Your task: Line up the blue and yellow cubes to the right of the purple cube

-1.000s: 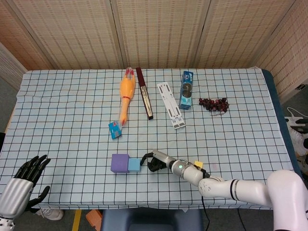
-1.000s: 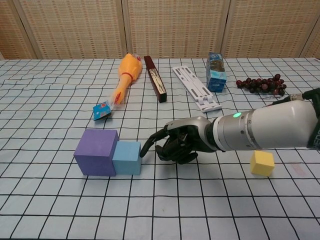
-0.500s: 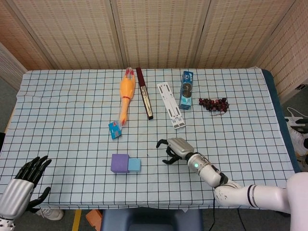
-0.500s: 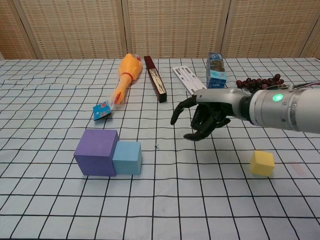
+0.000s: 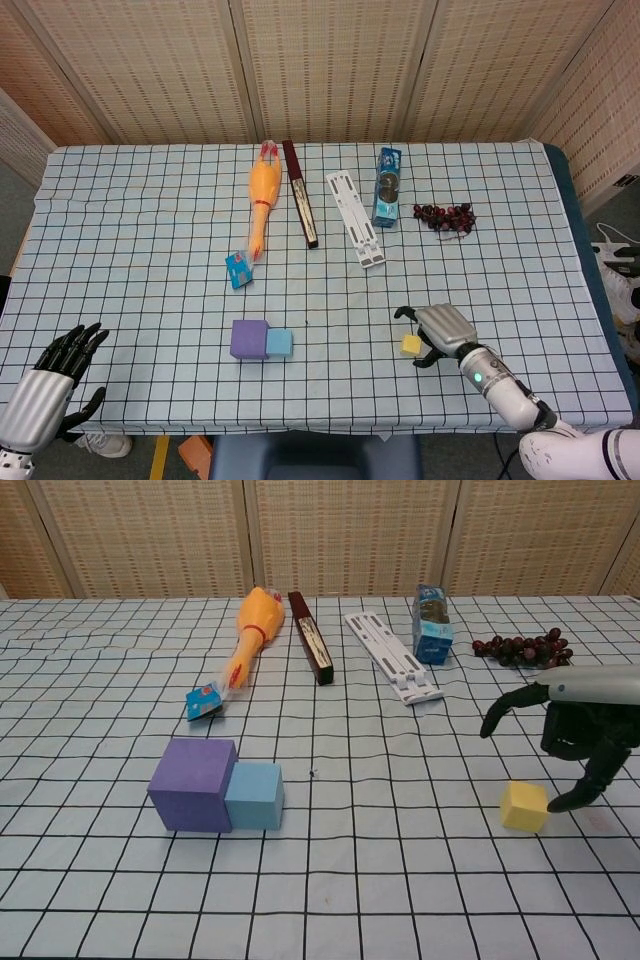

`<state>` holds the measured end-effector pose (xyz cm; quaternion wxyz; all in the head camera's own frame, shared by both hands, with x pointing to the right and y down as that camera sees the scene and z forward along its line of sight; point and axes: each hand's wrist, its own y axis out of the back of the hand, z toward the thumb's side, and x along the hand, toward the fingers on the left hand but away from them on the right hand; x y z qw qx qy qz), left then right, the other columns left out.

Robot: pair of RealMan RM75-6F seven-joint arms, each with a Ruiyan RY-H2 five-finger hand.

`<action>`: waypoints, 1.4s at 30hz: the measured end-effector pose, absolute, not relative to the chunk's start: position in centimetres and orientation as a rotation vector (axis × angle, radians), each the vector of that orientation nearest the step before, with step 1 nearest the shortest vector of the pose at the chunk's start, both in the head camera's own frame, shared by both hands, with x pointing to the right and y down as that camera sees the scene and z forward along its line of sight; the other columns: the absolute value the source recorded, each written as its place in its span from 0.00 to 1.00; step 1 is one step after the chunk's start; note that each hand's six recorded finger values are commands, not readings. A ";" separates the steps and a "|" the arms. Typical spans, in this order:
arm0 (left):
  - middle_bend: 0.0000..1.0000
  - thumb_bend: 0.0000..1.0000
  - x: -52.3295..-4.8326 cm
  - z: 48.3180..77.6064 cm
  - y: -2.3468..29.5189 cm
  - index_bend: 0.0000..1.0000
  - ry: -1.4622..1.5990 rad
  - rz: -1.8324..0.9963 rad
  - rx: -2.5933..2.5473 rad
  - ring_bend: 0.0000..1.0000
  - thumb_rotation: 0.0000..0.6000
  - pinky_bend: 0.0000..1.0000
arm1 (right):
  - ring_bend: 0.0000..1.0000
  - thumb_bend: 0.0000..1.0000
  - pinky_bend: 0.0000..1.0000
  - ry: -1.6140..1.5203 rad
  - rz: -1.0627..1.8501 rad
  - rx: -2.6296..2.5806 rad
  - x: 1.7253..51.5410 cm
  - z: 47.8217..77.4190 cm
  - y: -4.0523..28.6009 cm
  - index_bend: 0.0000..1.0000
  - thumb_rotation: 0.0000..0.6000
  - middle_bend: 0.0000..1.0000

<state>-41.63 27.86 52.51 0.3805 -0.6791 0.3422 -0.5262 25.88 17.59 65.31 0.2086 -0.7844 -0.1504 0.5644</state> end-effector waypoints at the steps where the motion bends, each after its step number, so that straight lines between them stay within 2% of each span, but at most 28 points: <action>1: 0.00 0.39 -41.6 52.5 27.9 0.00 0.874 -1.343 -1.734 0.00 1.00 0.14 | 1.00 0.01 1.00 -0.419 1.571 -2.171 26.1 65.2 17.7 0.29 1.00 0.90; 11: 0.00 0.39 -41.6 52.3 27.9 0.00 0.877 -1.336 -1.738 0.00 1.00 0.14 | 1.00 0.01 1.00 -0.445 1.614 -2.148 28.0 66.5 18.3 0.35 1.00 0.90; 24: 0.00 0.38 -41.5 52.3 27.9 0.00 0.876 -1.333 -1.742 0.00 1.00 0.14 | 1.00 0.01 1.00 -0.473 1.638 -2.190 27.9 69.1 18.4 0.37 1.00 0.90; 42: 0.00 0.39 -41.5 52.3 28.0 0.00 0.877 -1.332 -1.745 0.00 1.00 0.14 | 1.00 0.01 1.00 -0.486 1.636 -2.192 27.8 69.9 18.7 0.42 1.00 0.90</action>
